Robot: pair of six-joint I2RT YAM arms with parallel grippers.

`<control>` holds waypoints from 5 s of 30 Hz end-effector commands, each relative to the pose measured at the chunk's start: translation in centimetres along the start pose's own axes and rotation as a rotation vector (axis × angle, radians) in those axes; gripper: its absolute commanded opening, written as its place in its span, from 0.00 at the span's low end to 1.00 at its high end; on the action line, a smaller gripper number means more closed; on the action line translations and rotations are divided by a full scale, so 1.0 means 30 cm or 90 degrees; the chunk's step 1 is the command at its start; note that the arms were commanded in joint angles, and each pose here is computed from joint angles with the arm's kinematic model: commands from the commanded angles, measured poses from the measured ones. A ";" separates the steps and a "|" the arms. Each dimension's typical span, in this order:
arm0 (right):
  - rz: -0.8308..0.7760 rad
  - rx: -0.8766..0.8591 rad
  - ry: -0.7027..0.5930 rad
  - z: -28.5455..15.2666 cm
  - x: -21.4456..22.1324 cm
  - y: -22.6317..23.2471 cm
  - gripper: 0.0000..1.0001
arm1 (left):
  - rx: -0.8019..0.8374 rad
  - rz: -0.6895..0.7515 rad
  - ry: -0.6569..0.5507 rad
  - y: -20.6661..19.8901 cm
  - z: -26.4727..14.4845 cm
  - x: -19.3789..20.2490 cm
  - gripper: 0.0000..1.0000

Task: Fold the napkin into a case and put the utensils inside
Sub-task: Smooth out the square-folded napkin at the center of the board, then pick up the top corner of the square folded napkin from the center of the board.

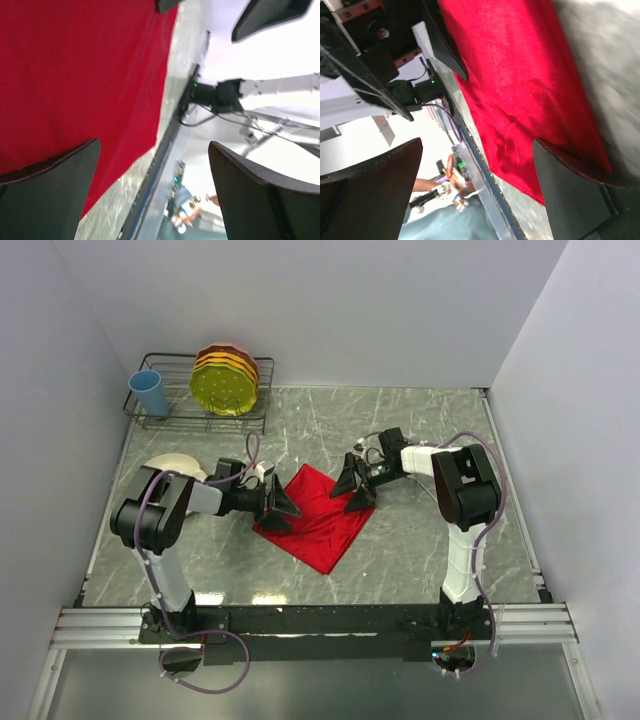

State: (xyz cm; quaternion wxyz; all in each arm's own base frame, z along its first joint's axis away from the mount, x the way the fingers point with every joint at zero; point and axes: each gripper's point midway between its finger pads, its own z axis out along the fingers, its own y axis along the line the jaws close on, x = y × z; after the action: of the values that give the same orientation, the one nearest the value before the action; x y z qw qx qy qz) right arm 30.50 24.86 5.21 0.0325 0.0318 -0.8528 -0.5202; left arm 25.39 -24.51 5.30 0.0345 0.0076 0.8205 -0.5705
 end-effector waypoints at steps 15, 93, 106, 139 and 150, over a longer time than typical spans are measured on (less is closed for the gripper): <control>-0.059 0.064 0.016 -0.057 0.001 -0.024 1.00 | 0.011 0.095 0.005 -0.029 -0.117 -0.016 0.99; -0.069 -0.141 -0.078 0.066 -0.147 0.404 1.00 | 0.025 0.149 -0.080 -0.186 -0.044 -0.148 0.99; 0.005 -0.013 -0.037 0.019 0.035 0.046 1.00 | -0.006 0.101 -0.045 -0.045 -0.021 0.003 0.99; -0.218 0.299 -0.136 -0.291 -0.065 0.082 1.00 | -0.247 0.984 -0.041 -0.280 -0.049 0.162 0.67; -0.193 0.306 -0.140 -0.275 -0.107 0.063 1.00 | -0.141 1.183 0.088 -0.173 0.123 0.343 0.44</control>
State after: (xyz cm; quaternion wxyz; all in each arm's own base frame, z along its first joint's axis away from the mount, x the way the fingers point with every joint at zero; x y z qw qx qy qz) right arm 33.02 18.77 9.06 -0.1188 0.0954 -0.9388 -0.3090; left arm 14.36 -27.81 7.19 0.3832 0.6551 0.6043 -0.2425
